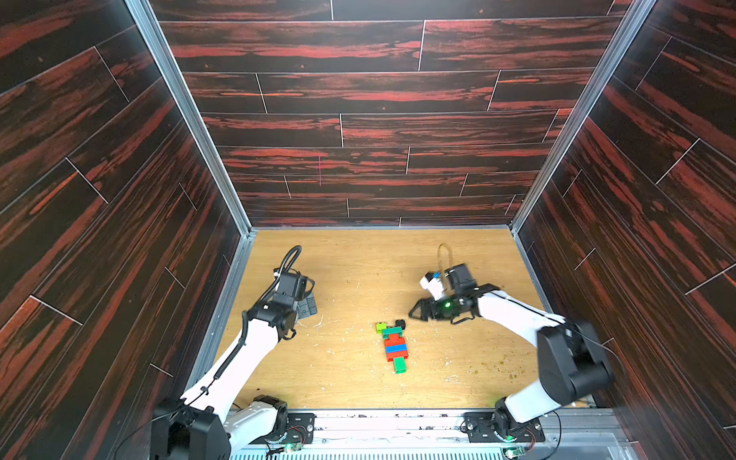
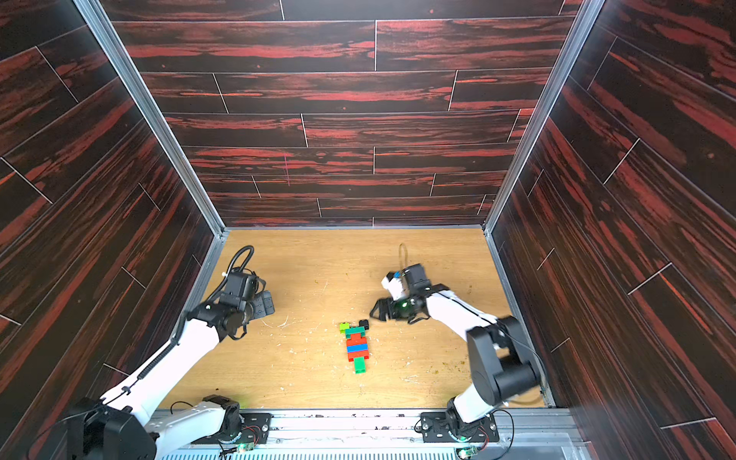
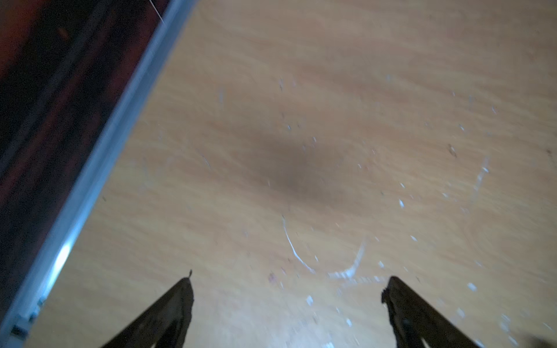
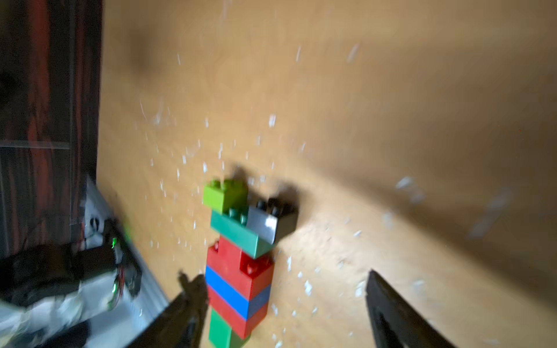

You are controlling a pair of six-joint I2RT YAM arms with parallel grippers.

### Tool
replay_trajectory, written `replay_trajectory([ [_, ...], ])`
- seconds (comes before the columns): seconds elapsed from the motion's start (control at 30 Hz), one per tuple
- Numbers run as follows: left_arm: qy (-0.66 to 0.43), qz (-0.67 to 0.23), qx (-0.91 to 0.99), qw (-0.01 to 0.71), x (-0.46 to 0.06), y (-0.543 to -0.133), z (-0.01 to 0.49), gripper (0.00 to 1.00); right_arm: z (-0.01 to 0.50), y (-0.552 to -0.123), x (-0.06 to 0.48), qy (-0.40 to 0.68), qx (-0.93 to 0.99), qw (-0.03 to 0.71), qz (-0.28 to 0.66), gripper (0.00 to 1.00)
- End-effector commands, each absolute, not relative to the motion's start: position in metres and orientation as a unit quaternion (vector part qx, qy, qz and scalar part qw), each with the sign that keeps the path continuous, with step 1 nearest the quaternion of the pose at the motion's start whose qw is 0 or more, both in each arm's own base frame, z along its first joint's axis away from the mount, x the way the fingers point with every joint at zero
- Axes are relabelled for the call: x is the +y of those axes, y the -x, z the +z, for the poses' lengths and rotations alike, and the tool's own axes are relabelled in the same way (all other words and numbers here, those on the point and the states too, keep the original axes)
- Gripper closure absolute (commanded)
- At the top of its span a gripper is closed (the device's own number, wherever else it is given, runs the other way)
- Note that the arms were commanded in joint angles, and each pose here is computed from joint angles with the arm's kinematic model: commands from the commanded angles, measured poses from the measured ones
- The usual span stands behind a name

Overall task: Assemble a carrot with lego
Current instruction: Adjust the lego brick at the center of the board, then reset both arms

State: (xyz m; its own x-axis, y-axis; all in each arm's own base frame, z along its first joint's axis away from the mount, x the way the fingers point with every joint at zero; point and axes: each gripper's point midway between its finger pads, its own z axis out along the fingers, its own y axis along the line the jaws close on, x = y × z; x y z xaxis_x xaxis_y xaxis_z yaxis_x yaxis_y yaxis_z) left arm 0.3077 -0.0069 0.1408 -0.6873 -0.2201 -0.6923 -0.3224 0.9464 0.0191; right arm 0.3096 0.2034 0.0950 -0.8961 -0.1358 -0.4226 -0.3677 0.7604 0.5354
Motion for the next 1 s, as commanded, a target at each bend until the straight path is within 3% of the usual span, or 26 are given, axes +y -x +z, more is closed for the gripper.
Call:
replay_trajectory([
  [0.0, 0.143, 0.120, 0.862, 0.470, 0.016, -0.332, 0.163, 0.00, 0.108, -0.351, 0.165, 0.111, 0.913, 0.285, 0.268, 0.08],
  [0.23, 0.140, 0.147, 0.830, 0.519, 0.043, -0.348, 0.135, 0.00, 0.116, -0.403, 0.086, 0.082, 0.883, 0.432, 0.164, 0.04],
  [0.4, 0.164, 0.150, 0.813, 0.538, 0.059, -0.362, 0.119, 0.00, 0.110, -0.417, 0.051, 0.086, 0.859, 0.490, 0.119, 0.04],
  [0.97, 0.171, 0.130, 0.787, 0.578, 0.067, -0.381, 0.100, 0.01, 0.128, -0.364, 0.023, 0.086, 0.731, 0.670, 0.092, 0.04],
])
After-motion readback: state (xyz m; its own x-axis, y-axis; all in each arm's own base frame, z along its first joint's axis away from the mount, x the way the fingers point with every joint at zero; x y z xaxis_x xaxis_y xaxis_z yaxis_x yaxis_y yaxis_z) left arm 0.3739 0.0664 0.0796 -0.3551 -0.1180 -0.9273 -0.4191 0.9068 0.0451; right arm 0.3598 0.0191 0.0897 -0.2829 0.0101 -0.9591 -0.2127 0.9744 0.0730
